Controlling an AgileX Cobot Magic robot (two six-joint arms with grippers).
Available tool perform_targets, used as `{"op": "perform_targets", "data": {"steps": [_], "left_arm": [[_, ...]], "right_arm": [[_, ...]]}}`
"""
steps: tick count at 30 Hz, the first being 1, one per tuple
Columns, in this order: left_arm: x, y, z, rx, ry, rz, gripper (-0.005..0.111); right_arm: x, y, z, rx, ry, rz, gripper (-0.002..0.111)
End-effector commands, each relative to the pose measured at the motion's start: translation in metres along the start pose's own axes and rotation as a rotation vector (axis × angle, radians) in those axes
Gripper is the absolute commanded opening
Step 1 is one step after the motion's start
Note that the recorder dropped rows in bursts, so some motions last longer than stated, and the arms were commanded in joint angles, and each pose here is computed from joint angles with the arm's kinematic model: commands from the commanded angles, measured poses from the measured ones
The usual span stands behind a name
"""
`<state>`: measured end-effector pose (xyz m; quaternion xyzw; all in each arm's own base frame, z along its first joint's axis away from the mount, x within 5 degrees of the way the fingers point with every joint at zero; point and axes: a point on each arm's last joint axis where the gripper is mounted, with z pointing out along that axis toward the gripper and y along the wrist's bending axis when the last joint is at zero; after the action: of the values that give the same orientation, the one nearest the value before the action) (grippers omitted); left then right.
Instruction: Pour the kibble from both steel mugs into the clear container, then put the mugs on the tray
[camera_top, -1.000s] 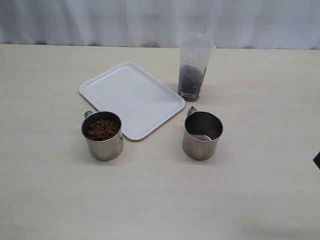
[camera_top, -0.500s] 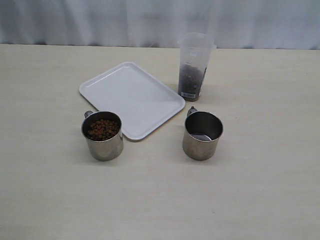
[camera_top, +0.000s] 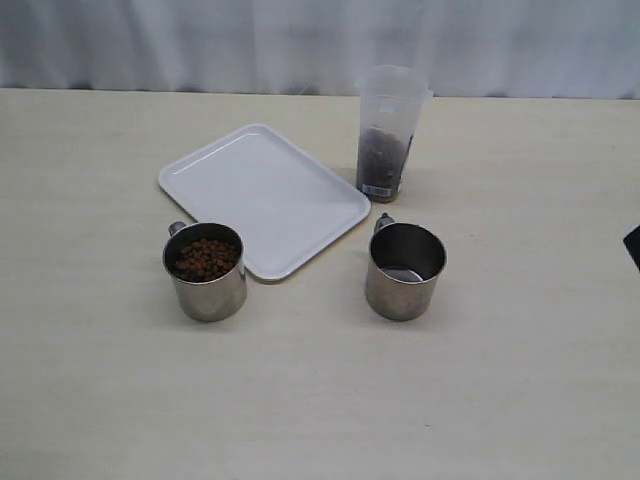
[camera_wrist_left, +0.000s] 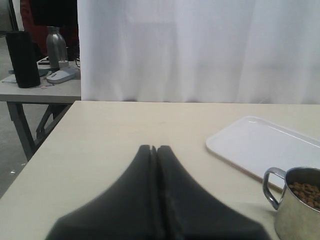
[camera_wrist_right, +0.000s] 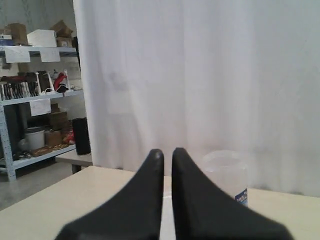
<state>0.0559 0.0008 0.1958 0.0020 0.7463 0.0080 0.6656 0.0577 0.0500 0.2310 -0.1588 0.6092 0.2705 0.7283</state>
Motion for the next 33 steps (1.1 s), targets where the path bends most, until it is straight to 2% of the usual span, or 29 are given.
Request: {"op": "perform_targets", "data": {"steps": [1,9,11,12,13,15,16,19,21,27,33], "left_arm": [[0.0,0.0,0.0,-0.003,-0.005,-0.003,0.0],[0.0,0.0,0.0,-0.003,-0.005,-0.003,0.0],[0.0,0.0,0.0,-0.003,-0.005,-0.003,0.0],[0.0,0.0,0.0,-0.003,-0.005,-0.003,0.0],[0.0,0.0,0.0,-0.003,-0.005,-0.003,0.0],[0.0,0.0,0.0,-0.003,-0.005,-0.003,0.0],[0.0,0.0,0.0,-0.003,-0.005,-0.003,0.0],[0.0,0.0,0.0,-0.003,-0.005,-0.003,0.0],[0.0,0.0,0.0,-0.003,-0.005,-0.003,0.0],[0.0,0.0,0.0,-0.003,-0.005,-0.003,0.0],[0.0,0.0,0.0,-0.003,-0.005,-0.003,0.0]], "right_arm": [[-0.006,0.0,-0.014,0.089,-0.098,-0.086,0.005],[-0.009,-0.001,-0.019,0.124,-0.139,-0.078,0.005],[-0.011,-0.005,-0.02,0.158,-0.171,0.0,0.005],[-0.014,-0.009,-0.021,0.194,-0.209,0.083,0.005],[-0.015,-0.015,-0.023,0.257,-0.233,0.169,0.005],[-0.012,-0.025,-0.026,0.374,-0.225,0.222,0.005],[-0.006,-0.032,-0.028,0.455,-0.168,0.208,0.005],[0.01,-0.038,-0.031,0.551,0.041,0.076,0.005],[0.015,-0.039,-0.032,0.564,0.121,0.023,0.005],[0.019,-0.041,-0.034,0.587,0.195,-0.085,0.005],[0.027,-0.042,-0.037,0.607,0.295,-0.094,0.005]]}}
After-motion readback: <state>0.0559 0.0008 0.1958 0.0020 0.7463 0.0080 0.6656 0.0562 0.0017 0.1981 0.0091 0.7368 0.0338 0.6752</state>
